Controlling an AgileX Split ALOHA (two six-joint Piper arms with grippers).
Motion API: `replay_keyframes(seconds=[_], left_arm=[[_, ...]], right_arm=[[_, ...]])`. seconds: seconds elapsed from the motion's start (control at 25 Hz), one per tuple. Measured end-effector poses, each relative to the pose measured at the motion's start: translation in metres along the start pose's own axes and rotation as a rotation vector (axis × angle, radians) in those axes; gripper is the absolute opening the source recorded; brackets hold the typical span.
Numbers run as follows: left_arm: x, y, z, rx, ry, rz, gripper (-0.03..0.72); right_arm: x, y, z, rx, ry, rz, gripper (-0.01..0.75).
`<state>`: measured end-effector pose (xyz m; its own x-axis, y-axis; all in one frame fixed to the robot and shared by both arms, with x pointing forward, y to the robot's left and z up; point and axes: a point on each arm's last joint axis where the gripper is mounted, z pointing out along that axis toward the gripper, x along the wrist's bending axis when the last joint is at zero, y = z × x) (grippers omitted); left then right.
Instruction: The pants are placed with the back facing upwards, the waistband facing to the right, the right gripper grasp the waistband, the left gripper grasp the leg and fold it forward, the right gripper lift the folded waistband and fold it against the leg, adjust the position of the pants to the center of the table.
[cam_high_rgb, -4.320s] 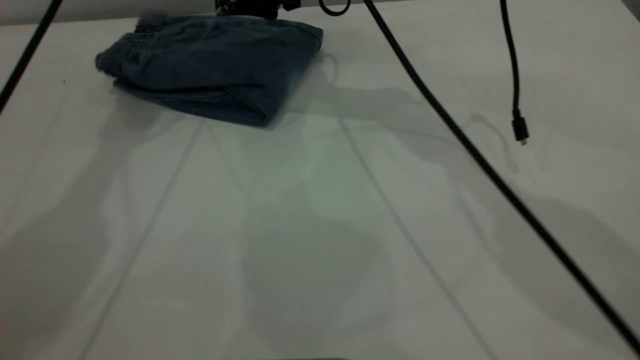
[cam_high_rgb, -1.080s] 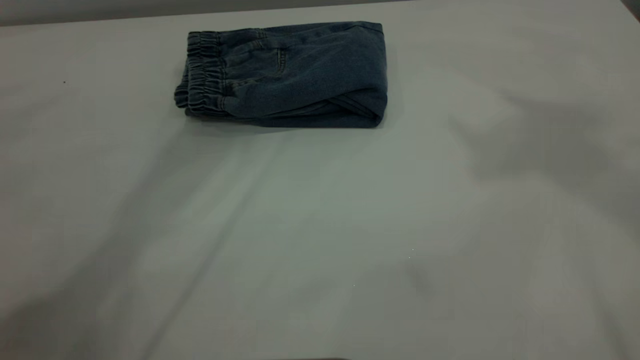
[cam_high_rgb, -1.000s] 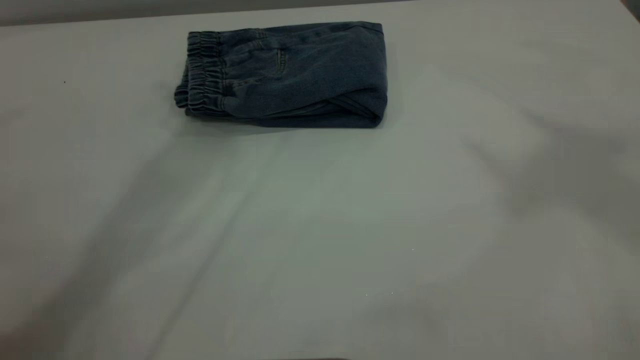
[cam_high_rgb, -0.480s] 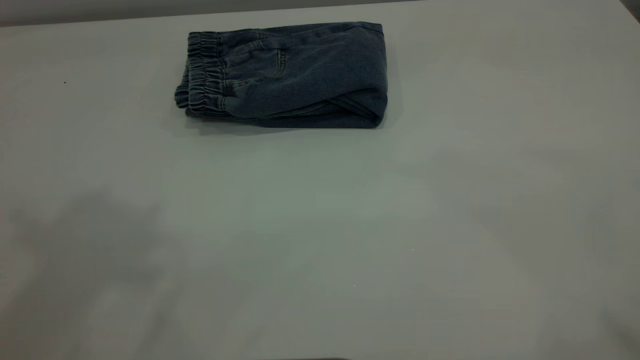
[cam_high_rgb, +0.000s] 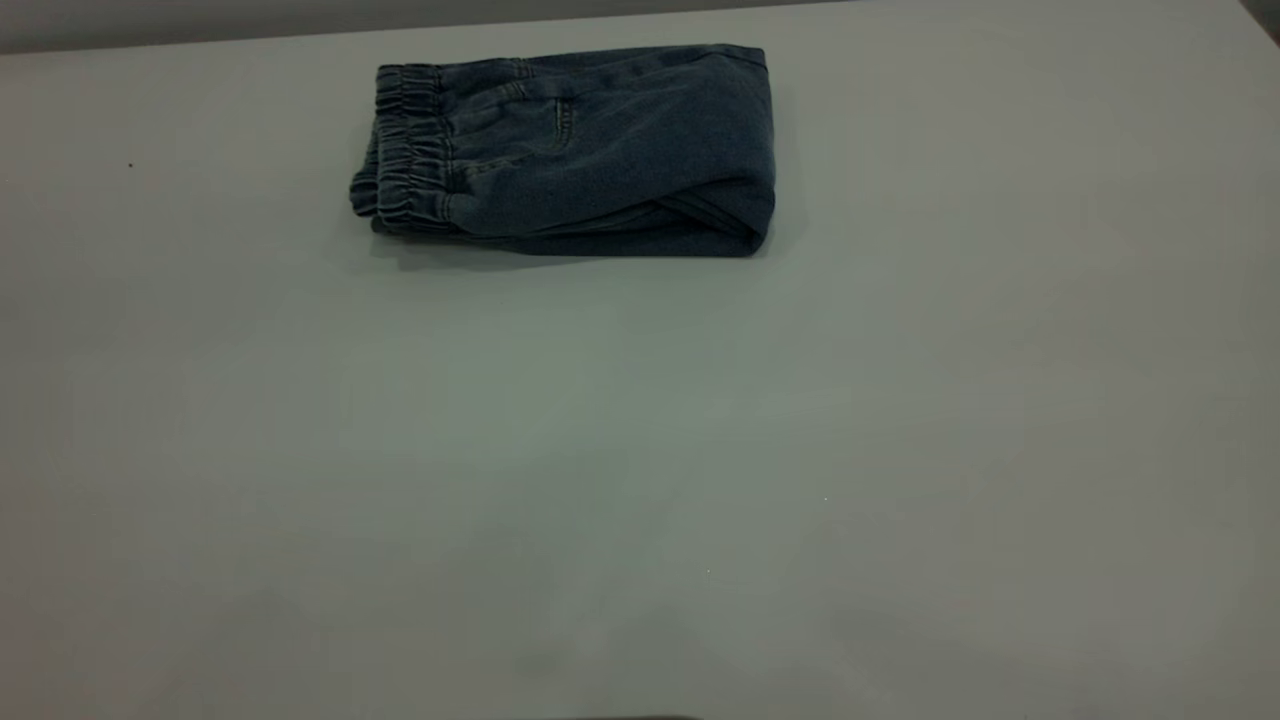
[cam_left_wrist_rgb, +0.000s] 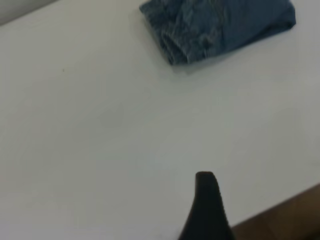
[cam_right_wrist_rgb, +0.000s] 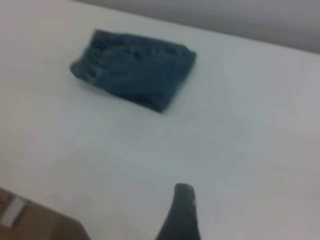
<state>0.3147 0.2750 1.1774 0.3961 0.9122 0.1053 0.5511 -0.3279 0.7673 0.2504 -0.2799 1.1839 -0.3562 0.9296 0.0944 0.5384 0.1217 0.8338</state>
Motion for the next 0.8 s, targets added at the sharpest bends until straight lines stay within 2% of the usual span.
replay_keyframes(seconds=[0.28,0.4,0.64,0.8], left_arm=[[-0.006,-0.059,0.012,0.052,-0.013,0.002,0.505],[-0.010,-0.076,0.021,0.083,-0.042,0.005,0.505],[-0.021,-0.108,0.044,0.180,-0.121,-0.005,0.505],[-0.023,-0.121,0.055,0.233,-0.126,-0.005,0.505]], right_arm=[[-0.005,-0.067,0.020,0.053,-0.016,-0.004,0.570],[-0.008,-0.091,0.034,0.042,-0.021,-0.044,0.570],[-0.011,-0.121,0.051,0.058,-0.024,-0.106,0.570],[-0.013,-0.127,0.062,0.070,-0.025,-0.105,0.570]])
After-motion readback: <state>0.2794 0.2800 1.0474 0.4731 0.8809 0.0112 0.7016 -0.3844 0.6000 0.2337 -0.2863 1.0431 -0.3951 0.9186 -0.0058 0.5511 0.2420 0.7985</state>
